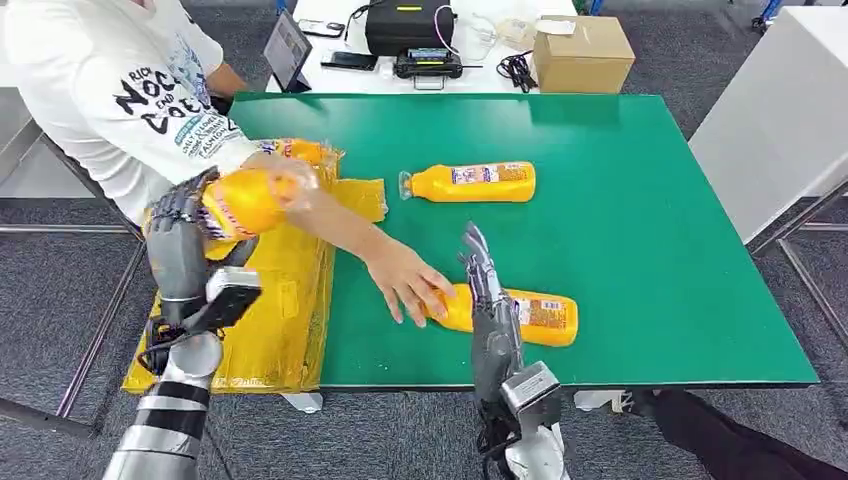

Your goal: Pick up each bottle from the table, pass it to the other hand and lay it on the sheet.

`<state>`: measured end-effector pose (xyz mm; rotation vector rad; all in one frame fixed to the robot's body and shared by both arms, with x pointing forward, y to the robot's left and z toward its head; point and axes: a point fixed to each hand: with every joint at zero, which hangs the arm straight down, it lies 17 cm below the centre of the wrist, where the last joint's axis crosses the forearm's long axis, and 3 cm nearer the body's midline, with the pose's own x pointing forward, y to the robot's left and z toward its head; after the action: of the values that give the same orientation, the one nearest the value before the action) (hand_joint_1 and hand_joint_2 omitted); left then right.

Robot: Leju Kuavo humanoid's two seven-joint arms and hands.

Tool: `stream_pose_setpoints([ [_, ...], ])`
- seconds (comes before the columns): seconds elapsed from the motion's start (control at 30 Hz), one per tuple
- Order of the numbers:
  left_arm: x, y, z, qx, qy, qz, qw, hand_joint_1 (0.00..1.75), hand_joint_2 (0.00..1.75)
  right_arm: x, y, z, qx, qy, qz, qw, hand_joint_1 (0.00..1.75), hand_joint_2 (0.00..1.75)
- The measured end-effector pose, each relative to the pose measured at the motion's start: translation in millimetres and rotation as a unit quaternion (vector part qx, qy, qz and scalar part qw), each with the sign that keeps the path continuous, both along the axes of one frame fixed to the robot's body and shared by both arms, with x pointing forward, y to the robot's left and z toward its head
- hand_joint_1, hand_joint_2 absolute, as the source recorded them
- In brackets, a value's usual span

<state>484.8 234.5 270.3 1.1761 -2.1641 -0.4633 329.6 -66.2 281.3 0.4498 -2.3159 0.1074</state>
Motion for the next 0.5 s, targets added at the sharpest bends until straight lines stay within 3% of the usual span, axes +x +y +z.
stream_pose_setpoints([
  [0.1,18,-7,-23,0.144,0.036,0.039,0.988,1.75,1.75,1,1,5,0.007,-0.004,0.007,1.0,0.0,0.0],
  [0.17,25,3,-42,0.186,0.061,0.06,0.979,1.75,1.75,1,0,6,0.011,-0.003,0.009,1.0,0.0,0.0],
  [0.5,29,62,-105,0.208,0.146,0.103,0.962,1.75,1.75,-1,-1,0,0.011,0.004,0.012,1.0,0.0,0.0],
])
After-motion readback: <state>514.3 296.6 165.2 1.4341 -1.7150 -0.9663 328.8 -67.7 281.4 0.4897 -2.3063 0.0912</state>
